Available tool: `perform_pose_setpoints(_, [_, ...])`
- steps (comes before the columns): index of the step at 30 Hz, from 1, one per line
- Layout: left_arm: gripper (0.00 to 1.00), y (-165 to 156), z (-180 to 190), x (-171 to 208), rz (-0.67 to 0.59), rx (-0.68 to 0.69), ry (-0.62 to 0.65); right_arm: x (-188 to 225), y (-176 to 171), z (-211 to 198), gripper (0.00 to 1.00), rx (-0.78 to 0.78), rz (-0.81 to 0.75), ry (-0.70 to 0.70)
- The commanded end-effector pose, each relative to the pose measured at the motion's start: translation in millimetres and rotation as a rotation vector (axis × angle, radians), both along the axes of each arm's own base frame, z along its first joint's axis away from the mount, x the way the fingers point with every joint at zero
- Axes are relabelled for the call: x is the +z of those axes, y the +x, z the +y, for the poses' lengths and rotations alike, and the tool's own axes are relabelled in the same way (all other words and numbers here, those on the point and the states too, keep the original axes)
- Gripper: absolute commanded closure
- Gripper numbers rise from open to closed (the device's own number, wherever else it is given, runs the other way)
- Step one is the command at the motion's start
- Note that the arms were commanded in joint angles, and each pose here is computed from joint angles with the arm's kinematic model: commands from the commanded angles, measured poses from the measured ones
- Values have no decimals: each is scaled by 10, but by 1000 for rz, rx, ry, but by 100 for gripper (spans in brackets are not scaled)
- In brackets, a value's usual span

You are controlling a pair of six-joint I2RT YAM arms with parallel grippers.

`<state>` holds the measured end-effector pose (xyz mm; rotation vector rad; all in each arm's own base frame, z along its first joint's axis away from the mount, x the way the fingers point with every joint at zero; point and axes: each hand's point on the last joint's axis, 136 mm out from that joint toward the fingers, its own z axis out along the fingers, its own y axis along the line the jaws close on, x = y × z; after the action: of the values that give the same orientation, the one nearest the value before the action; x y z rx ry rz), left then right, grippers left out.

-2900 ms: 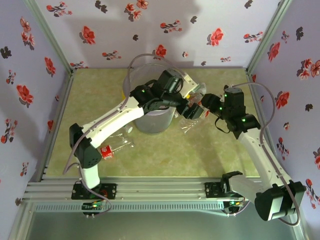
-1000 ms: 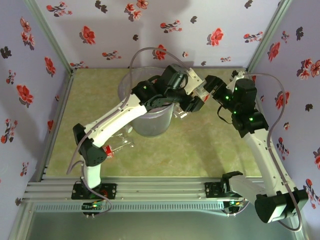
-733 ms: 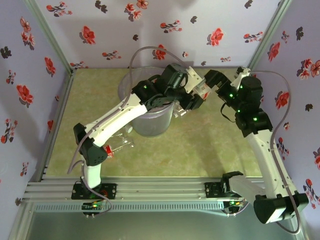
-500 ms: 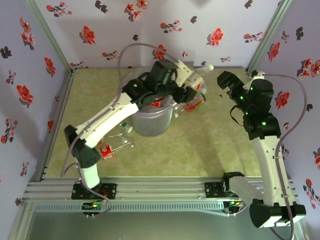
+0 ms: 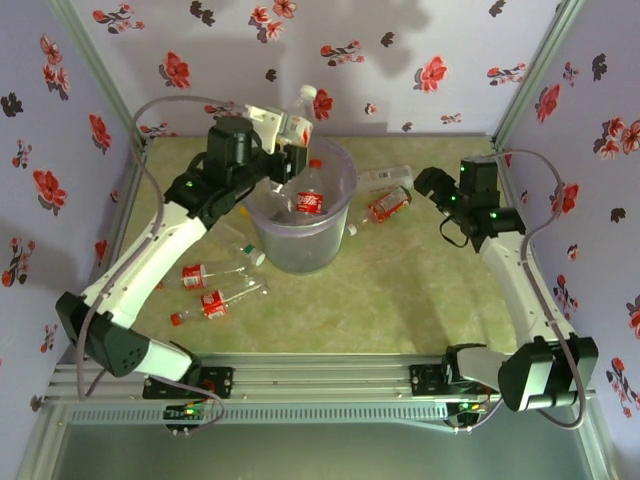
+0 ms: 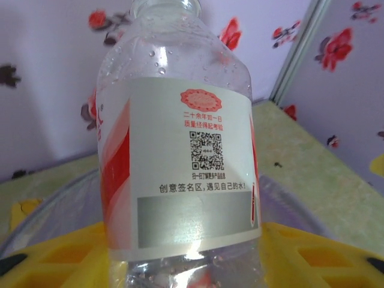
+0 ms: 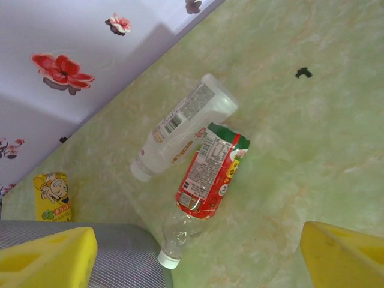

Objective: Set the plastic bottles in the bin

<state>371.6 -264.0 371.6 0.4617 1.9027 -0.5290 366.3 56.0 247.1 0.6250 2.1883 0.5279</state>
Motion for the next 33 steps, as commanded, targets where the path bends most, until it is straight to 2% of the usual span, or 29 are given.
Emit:
perform_pose_setpoints(1, [47, 110, -34, -97, -10, 25, -46, 46, 162, 21, 11, -15, -44, -13])
perform_pose_setpoints(8, [47, 101, 22, -521, 81, 45, 31, -356, 437, 282, 13, 6, 41, -20])
perform_pose_setpoints(13, [46, 106, 43, -758, 123, 48, 74, -726, 652, 424, 16, -35, 104, -12])
perform_pose_setpoints(18, [45, 141, 75, -934, 160, 61, 89, -1023, 793, 491, 14, -78, 161, -33])
perform_pose_setpoints(28, [23, 165, 63, -1053, 189, 56, 111, -1533, 887, 725, 11, -78, 260, -97])
perform_pose_setpoints(30, [15, 159, 65, -1038, 191, 52, 115, -1633, 890, 778, 11, -70, 280, -106])
perform_pose_setpoints(33, [8, 145, 76, -969, 181, 49, 118, -1760, 891, 827, 11, -65, 305, -113])
